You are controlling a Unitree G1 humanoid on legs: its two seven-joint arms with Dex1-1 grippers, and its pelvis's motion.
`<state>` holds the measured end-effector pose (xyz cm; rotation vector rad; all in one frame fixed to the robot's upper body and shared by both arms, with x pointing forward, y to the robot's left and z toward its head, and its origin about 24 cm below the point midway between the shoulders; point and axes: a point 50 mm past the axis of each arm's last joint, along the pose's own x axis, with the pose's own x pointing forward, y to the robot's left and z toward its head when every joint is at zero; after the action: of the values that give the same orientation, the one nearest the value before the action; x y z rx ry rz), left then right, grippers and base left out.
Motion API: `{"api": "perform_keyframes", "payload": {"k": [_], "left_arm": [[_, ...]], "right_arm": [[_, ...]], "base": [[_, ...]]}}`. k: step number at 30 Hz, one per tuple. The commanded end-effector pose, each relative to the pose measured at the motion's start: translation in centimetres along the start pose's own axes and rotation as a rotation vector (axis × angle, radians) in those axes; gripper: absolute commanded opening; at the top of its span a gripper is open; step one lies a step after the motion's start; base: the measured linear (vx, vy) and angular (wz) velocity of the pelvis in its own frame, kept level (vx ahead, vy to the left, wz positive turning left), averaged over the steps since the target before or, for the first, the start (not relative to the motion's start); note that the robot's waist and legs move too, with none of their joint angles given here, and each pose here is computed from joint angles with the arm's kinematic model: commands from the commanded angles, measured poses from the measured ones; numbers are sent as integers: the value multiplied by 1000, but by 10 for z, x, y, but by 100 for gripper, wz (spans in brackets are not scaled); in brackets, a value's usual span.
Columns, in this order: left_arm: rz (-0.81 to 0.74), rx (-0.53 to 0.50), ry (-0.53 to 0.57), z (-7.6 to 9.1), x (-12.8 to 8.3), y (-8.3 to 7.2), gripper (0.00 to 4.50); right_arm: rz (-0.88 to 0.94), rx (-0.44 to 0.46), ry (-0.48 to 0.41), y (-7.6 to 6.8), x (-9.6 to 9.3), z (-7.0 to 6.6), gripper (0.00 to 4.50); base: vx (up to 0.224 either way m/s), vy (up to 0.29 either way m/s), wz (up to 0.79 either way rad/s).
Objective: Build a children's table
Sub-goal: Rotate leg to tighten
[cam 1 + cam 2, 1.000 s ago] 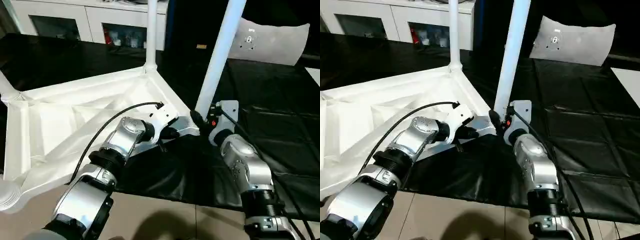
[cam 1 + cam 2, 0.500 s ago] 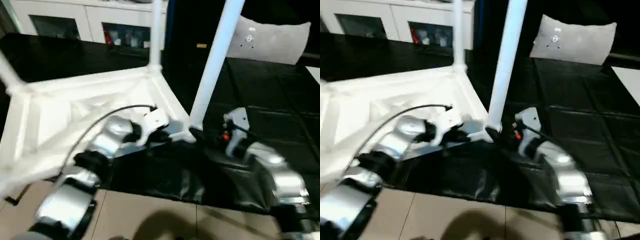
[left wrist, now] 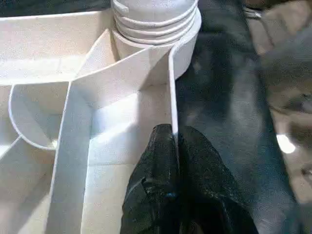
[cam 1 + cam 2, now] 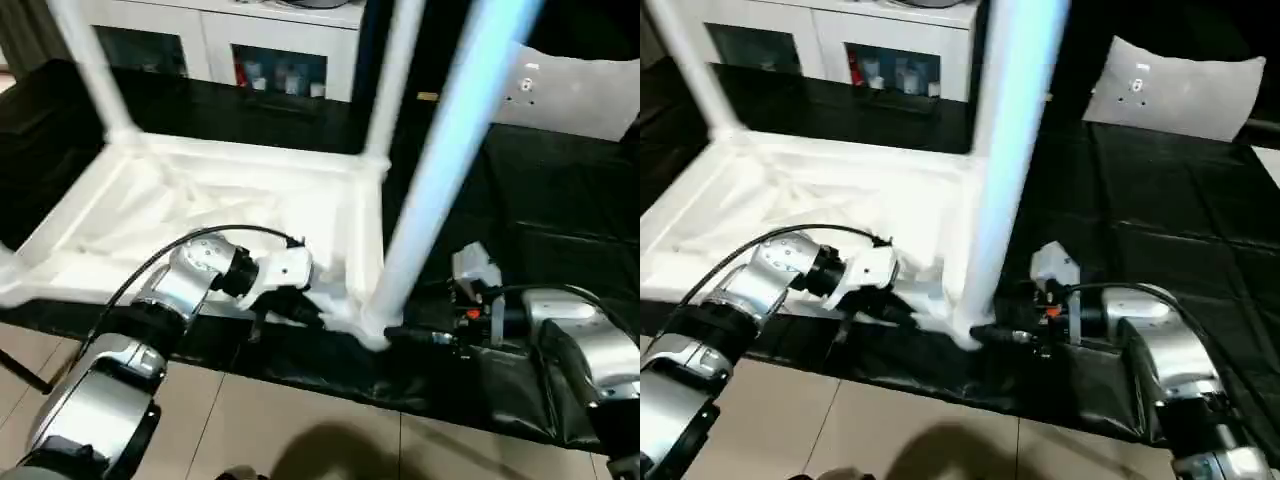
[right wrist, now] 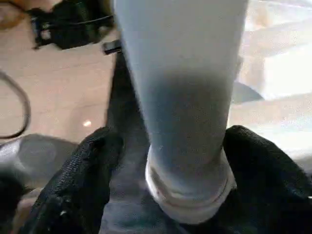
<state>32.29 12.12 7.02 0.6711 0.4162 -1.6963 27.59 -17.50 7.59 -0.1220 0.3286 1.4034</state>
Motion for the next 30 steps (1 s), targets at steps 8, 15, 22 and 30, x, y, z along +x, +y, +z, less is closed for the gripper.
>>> {"api": "perform_keyframes", "payload": {"k": [8, 15, 22, 30], "left_arm": [[-188, 118, 42, 11, 11, -9, 0], [-198, 129, 56, 10, 11, -9, 0], [-184, 101, 44, 8, 10, -8, 0], [35, -54, -84, 17, 18, 9, 0]], "right_arm": [[172, -1, 27, 3, 4, 1, 287], [239, 8, 32, 6, 6, 1, 228], [266, 56, -3, 14, 9, -2, 206], [-9, 135, -63, 13, 34, -5, 204]], "base": [[0, 0, 0], [0, 0, 0], [0, 0, 0], [0, 0, 0]]}}
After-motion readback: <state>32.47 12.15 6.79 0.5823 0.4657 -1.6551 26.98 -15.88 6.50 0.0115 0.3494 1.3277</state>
